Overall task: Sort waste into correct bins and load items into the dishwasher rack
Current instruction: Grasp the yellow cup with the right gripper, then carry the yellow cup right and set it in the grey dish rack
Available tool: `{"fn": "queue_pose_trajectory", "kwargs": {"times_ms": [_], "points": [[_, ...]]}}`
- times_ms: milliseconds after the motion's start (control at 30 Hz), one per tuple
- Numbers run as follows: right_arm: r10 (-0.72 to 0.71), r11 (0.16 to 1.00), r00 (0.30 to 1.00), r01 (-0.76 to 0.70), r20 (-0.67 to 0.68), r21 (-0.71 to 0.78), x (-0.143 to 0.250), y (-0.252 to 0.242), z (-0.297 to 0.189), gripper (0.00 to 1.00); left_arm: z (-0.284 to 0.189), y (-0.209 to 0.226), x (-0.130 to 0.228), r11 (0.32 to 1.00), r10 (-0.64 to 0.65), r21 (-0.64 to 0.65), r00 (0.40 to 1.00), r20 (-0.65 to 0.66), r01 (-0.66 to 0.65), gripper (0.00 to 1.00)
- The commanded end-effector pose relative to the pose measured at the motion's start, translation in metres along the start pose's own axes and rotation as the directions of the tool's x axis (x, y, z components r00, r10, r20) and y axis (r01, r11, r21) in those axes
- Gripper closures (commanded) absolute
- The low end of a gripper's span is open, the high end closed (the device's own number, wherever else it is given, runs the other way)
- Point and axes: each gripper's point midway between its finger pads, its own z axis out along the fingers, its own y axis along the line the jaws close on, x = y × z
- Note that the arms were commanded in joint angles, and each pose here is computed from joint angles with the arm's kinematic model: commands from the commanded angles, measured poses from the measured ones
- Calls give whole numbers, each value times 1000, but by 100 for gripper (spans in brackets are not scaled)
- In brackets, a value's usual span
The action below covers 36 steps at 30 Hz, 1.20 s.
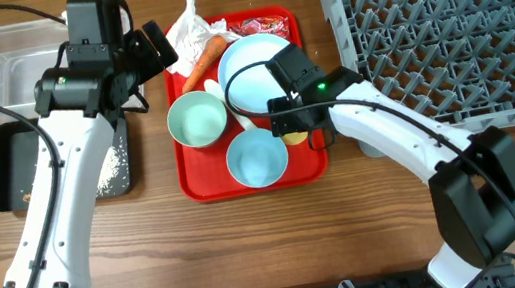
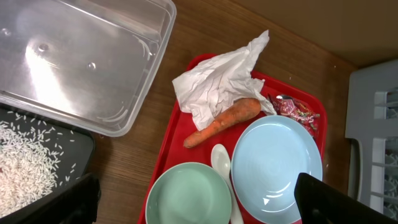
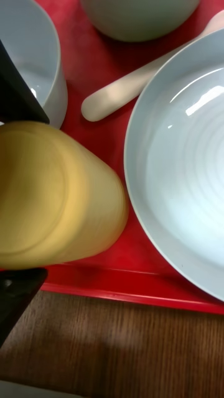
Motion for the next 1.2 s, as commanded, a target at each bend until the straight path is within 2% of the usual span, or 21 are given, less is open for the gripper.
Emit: {"fn": "queue_pose_trajectory", "kwargs": {"times_ms": [0,100,267,400,633,900,1167], "points": [[-19,1000,1000,19,-5,24,-2,-2,8,34,4,5,-1,1000,13,-23,1000,2,-13,0],[-18,1000,1000,18,-5,24,-2,-2,8,43,4,5,-1,1000,13,-24,1000,1,-13,0],[-18,999,1000,18,-1,27,-3,-2,7,66,4,5,-1,1000,13,-24,1000,0,-13,0],[-17,999,1000,18,-2,26,-4,-1,4,72,4,5,-1,1000,14,-24,1000,0,-14,0],[-12,1000,1000,12,5,25,-20,4,-20,80,4,6,1,1000,14,-27,1000,-6,-14,0],[1,999,999,-2,38,33,-41,2,-69,81,4,7,3,999,14,-33,1000,-17,-15,0],[61,997,992,-66,107,48,-63,-22,-123,81,5,8,4,999,15,-34,1000,-18,-15,0]]}}
